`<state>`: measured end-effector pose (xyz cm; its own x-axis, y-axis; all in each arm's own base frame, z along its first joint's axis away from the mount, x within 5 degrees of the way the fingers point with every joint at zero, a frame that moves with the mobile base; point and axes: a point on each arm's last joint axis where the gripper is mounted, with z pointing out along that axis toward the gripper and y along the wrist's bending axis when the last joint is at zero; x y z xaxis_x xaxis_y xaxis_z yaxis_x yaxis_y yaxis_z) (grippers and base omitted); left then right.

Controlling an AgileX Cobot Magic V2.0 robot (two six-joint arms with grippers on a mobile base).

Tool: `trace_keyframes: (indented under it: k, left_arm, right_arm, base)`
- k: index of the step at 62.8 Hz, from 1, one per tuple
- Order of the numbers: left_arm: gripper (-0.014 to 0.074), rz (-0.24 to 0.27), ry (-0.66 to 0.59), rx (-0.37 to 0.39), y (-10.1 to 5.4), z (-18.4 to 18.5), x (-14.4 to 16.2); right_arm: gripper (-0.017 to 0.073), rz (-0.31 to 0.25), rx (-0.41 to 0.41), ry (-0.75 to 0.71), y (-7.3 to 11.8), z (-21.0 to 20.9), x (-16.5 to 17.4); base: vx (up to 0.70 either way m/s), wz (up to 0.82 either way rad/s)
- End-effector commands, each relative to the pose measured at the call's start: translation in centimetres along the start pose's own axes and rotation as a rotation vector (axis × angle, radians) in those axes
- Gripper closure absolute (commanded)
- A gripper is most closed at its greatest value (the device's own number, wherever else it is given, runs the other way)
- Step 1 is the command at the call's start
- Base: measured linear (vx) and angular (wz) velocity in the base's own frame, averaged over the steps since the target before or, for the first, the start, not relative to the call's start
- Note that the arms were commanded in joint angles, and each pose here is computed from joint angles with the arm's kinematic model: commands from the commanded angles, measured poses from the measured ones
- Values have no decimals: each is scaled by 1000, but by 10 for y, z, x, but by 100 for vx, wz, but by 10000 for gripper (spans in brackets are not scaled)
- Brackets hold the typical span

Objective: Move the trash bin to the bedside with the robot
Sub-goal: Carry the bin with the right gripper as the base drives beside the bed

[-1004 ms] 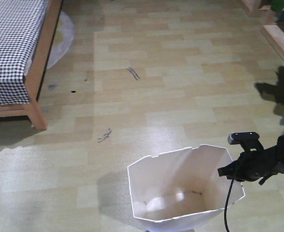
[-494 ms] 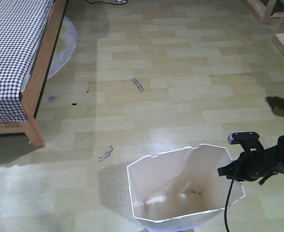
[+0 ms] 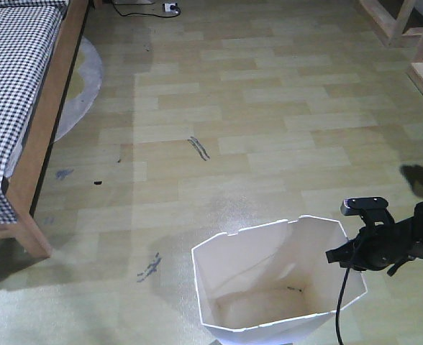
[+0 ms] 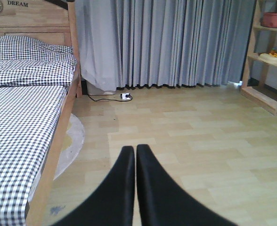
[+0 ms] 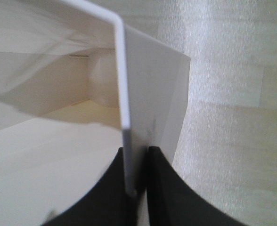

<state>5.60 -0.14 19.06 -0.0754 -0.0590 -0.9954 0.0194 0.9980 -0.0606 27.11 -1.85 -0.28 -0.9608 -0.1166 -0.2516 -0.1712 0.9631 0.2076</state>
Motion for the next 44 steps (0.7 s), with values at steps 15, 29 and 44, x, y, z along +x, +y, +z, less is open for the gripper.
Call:
trace_keyframes:
  k: [15, 29, 44]
  left_arm:
    - [599, -13, -60, 9, 0, 1, 2]
    - [599, -13, -60, 9, 0, 1, 2]
    - [599, -13, -60, 9, 0, 1, 2]
  right_arm:
    - [566, 35, -120, -156, 11, -17, -23]
    - [566, 35, -120, -156, 11, -17, -23]
    - [566, 35, -120, -156, 11, -17, -23]
  base:
    - [40, 8]
    - [41, 10]
    - [41, 6]
